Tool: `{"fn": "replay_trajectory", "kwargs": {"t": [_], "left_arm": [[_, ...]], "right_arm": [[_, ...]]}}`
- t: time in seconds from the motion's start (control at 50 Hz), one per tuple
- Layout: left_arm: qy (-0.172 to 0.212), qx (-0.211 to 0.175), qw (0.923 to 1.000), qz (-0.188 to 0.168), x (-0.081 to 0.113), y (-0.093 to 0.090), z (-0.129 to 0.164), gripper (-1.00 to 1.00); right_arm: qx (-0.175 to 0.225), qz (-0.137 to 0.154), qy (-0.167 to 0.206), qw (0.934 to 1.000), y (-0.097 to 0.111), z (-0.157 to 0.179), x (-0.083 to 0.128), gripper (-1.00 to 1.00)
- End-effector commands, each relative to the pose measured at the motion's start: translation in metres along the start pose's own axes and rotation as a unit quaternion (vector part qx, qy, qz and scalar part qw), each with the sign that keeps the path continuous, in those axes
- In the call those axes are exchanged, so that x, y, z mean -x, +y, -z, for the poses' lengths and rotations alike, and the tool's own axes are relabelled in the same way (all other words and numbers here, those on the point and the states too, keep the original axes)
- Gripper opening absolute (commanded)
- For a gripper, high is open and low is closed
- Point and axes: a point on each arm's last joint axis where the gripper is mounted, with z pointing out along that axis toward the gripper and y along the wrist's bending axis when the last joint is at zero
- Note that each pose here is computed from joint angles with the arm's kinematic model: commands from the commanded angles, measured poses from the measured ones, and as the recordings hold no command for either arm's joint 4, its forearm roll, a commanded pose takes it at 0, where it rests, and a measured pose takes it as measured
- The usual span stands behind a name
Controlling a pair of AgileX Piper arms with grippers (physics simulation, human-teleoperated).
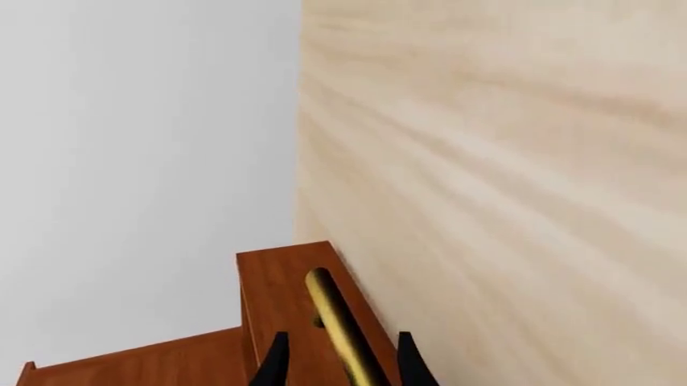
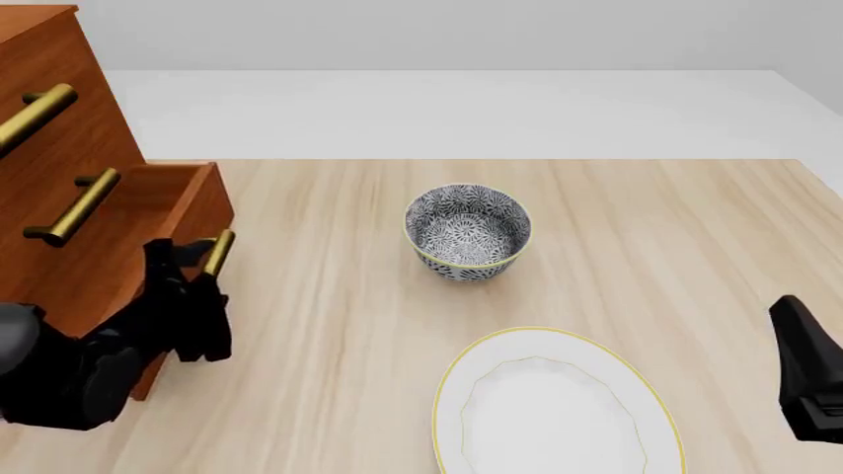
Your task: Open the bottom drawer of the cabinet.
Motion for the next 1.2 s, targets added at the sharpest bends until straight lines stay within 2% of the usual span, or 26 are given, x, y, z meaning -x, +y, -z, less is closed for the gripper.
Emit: {"fn": "replay_trajectory", "kwargs": {"t": [0.02,0.6,1.2], "left_arm": [[-0.008,0.055,0.9984,-0.004,0.004,0.02,-0.006,1.0],[-0.016,0.053,0.9984,-0.012,0.008,0.012,0.019,1.0],[-0.033,0.049,0.998,-0.02,0.012,-0.001,0.065,1.0]], "right_arm": [[0.0,0.0,-0.001,1.0,0.0,0.0,0.0,1.0],[-0.002,-0.002,-0.003,1.0,0.0,0.0,0.001,1.0],[-0.002,-0.004,-0.005,1.0,0.0,0.0,0.001,1.0]]}}
